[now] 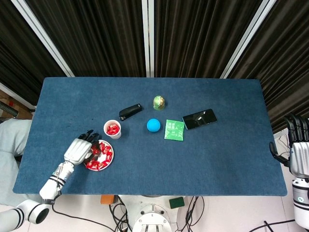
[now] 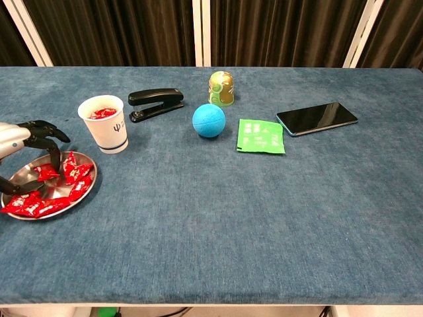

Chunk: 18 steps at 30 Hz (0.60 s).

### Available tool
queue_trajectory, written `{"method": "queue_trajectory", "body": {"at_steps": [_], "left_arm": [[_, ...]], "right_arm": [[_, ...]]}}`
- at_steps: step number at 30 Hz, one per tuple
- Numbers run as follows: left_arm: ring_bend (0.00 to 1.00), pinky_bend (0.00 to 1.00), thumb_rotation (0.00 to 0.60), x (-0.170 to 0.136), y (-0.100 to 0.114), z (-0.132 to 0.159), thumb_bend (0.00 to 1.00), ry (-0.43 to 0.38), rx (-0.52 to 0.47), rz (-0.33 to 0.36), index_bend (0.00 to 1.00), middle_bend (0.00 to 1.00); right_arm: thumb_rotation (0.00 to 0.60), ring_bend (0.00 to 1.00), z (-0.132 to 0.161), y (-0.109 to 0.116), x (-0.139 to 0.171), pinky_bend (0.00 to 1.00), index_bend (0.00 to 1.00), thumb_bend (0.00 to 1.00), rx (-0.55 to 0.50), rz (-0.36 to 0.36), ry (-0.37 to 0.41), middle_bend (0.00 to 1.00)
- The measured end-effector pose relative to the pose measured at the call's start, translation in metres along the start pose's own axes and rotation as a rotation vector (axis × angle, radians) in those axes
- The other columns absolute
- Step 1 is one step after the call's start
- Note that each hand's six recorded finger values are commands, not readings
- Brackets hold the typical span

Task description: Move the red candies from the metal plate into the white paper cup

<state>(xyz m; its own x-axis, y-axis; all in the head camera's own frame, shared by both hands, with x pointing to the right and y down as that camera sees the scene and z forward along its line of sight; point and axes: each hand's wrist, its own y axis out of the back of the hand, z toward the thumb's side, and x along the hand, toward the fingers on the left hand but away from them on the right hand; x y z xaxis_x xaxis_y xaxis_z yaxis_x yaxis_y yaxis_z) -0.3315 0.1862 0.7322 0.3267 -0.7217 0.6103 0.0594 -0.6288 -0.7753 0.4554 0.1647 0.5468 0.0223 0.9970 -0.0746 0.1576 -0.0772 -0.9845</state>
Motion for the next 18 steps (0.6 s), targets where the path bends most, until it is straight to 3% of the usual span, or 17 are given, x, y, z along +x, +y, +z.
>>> {"method": "queue_trajectory", "body": {"at_steps": [18], "left_arm": [[0.03, 0.22, 0.600, -0.002, 0.015, 0.002, 0.40, -0.009, -0.033, 0.058, 0.53, 0.16]], "right_arm": [[0.600, 0.00, -0.001, 0.001, -0.001, 0.00, 0.00, 0.34, 0.000, -0.001, 0.000, 0.00]]}}
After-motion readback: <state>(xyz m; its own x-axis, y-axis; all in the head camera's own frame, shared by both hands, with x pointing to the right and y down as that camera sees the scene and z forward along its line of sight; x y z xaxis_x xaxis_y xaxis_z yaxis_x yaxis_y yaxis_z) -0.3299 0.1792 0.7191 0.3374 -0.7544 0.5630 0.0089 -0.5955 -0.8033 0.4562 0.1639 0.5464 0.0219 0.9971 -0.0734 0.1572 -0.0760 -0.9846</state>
